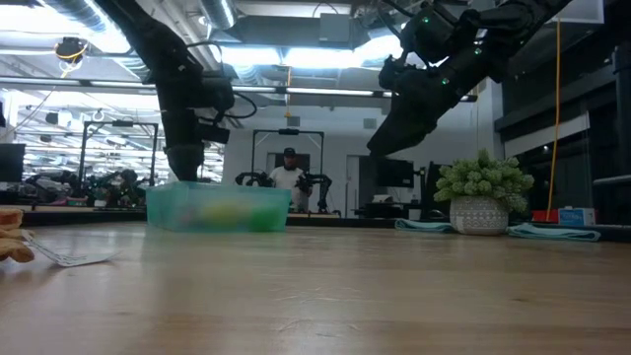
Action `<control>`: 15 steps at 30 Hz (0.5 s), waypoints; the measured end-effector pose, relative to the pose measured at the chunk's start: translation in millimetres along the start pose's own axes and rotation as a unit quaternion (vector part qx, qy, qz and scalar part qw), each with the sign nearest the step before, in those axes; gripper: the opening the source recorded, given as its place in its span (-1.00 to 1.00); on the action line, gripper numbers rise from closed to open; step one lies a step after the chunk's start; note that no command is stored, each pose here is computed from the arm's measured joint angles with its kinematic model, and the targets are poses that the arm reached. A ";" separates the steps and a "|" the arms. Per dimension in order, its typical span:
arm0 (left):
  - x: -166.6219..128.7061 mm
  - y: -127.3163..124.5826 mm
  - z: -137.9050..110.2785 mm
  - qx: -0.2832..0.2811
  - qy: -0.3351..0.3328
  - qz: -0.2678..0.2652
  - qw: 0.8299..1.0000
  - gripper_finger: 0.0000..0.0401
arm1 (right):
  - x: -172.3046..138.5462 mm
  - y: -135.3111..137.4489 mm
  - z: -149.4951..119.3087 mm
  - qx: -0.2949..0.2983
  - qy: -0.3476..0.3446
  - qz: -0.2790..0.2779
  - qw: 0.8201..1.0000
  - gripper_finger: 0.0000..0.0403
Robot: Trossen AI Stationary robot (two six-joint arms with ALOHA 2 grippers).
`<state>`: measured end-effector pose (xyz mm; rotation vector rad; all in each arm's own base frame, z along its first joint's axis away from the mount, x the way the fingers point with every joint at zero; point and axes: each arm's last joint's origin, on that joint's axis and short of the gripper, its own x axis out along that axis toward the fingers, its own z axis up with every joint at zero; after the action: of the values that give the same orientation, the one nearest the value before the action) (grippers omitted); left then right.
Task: Pick and placing Produce into tupperware
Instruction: Return to Home Position
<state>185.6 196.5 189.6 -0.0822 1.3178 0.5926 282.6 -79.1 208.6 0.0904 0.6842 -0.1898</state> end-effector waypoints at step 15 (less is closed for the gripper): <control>-71.7 -4.7 33.6 0.007 -0.204 -0.135 0.970 -0.08 | 2.6 -0.3 -0.8 -0.033 -0.052 -0.003 0.998 0.52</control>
<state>208.4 179.4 263.6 -0.1195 0.8905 0.3442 284.1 -79.6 206.3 0.0158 0.5866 -0.1767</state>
